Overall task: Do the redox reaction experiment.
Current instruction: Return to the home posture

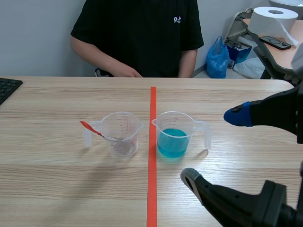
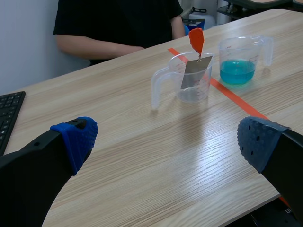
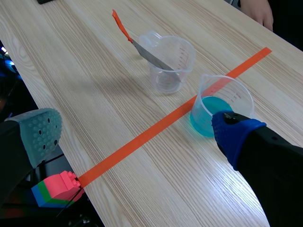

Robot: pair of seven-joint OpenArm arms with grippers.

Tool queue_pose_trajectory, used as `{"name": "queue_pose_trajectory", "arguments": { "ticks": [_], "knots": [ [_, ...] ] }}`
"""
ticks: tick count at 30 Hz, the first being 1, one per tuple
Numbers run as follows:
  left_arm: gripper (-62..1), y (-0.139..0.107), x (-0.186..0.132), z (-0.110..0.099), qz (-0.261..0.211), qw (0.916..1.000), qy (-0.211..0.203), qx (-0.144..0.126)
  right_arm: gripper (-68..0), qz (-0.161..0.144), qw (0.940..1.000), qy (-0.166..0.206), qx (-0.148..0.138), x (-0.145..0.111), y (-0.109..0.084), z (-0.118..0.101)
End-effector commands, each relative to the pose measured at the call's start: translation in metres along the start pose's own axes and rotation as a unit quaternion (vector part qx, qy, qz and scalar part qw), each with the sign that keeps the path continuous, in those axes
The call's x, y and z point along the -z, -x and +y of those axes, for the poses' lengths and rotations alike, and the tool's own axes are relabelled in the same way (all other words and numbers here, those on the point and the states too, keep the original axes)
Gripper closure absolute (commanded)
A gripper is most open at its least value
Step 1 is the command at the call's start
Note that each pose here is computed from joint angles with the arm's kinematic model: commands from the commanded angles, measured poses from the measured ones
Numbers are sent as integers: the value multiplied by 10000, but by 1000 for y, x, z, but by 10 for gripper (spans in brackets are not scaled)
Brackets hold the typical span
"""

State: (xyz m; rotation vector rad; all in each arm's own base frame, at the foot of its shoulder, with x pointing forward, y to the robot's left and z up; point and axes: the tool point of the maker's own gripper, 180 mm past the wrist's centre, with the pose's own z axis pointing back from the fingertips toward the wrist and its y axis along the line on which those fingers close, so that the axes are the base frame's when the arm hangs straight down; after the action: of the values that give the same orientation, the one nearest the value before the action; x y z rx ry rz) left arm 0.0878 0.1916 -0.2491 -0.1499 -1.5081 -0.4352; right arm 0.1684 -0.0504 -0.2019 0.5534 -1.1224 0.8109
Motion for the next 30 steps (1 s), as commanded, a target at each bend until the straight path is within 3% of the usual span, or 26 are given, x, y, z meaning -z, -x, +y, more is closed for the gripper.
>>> {"name": "queue_pose_trajectory", "arguments": {
  "ticks": [1, 10, 17, 30],
  "knots": [
    [-623, -3, 0, 2, -35, 10000, -69, -23, -679, -102, 9999, 1, -45, 0, -5, -2],
    [-606, -10, 11, 10, -318, 9993, -193, 1, -679, -94, 9999, 3, -56, 0, -5, -2],
    [-606, -12, 18, 4, -245, 9996, 3, -172, -679, -94, 9999, 3, -56, 0, -5, -2],
    [-606, -33, 31, 4, -489, 9987, 128, 1, -679, -94, 9999, 3, -56, 0, -5, -2]
  ]
}}
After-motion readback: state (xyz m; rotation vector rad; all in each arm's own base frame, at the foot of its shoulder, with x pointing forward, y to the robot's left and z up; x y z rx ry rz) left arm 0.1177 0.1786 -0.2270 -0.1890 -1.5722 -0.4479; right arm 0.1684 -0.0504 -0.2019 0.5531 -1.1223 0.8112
